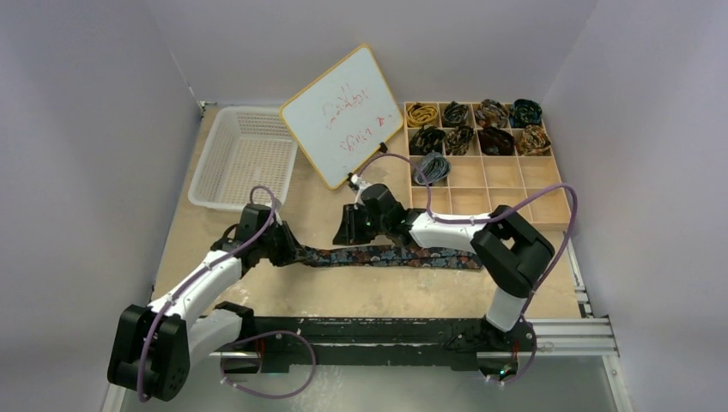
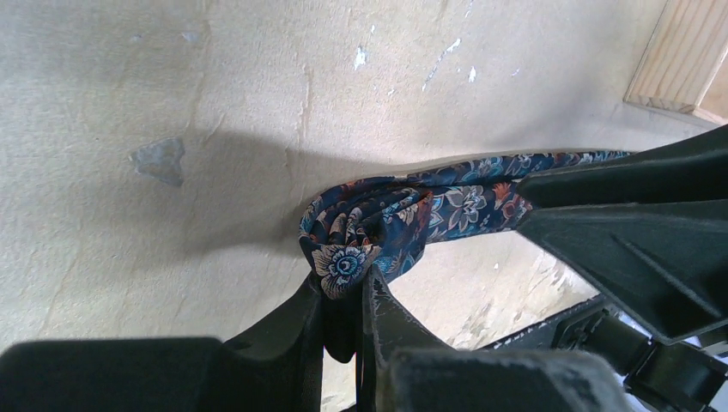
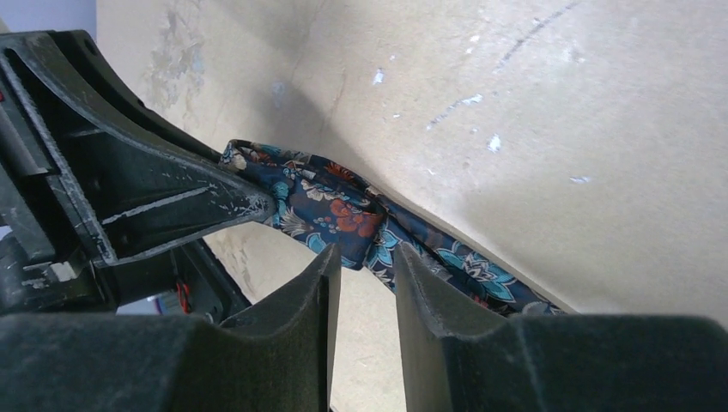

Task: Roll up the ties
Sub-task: Roll the tie at the center of the board.

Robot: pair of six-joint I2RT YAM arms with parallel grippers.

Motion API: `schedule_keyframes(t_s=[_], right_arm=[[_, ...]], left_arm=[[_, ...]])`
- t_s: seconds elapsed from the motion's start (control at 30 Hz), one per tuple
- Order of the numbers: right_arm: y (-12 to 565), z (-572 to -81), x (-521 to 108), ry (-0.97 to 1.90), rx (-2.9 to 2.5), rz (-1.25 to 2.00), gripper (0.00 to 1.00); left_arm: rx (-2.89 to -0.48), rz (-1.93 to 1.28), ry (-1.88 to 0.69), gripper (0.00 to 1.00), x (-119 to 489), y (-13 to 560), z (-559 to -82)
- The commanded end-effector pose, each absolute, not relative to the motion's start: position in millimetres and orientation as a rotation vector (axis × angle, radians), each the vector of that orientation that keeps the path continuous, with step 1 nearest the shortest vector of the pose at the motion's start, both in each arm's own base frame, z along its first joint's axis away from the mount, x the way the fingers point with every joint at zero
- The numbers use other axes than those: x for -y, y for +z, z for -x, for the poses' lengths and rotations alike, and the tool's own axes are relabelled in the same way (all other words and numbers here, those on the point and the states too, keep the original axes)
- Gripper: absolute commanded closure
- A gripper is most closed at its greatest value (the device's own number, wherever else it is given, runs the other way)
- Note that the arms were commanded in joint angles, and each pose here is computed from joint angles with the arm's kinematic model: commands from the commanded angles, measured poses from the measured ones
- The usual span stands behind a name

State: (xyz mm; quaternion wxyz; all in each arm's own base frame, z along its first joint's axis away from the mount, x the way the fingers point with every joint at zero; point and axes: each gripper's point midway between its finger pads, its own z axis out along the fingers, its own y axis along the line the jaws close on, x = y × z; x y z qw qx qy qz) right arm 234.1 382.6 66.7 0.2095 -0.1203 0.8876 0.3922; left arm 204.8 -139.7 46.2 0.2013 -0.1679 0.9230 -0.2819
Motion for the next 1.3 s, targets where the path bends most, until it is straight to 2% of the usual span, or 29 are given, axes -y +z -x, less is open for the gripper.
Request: schedule_keyframes(t_s=[0.0,0.3,0.7,0.97,1.27], right_arm=[[76,-226,-405,1.144,-2.449,0.418,0.69],[50,-217,-411,1.189,-2.553,0.295,0.72],[64,-219,-411,1.209,-2.524,0.243,0.68],[43,-212,-416,1.198,-2.588,0.230,0.71],[32,-215,-416,1.159,-2.619,0.214,0.82]], left_arm=[[-2.548,0.442,-0.716,1.00,132,66,-218],[-2.540,0.397,-0.692,1.00,130,72,-221],[-2.548,0.325,-0.601,1.00,135,75,-218],[-2.550,0.255,-0.526,1.00,141,82,-216],[-2.530,0.229,-0.445,1.00,138,93,-218]])
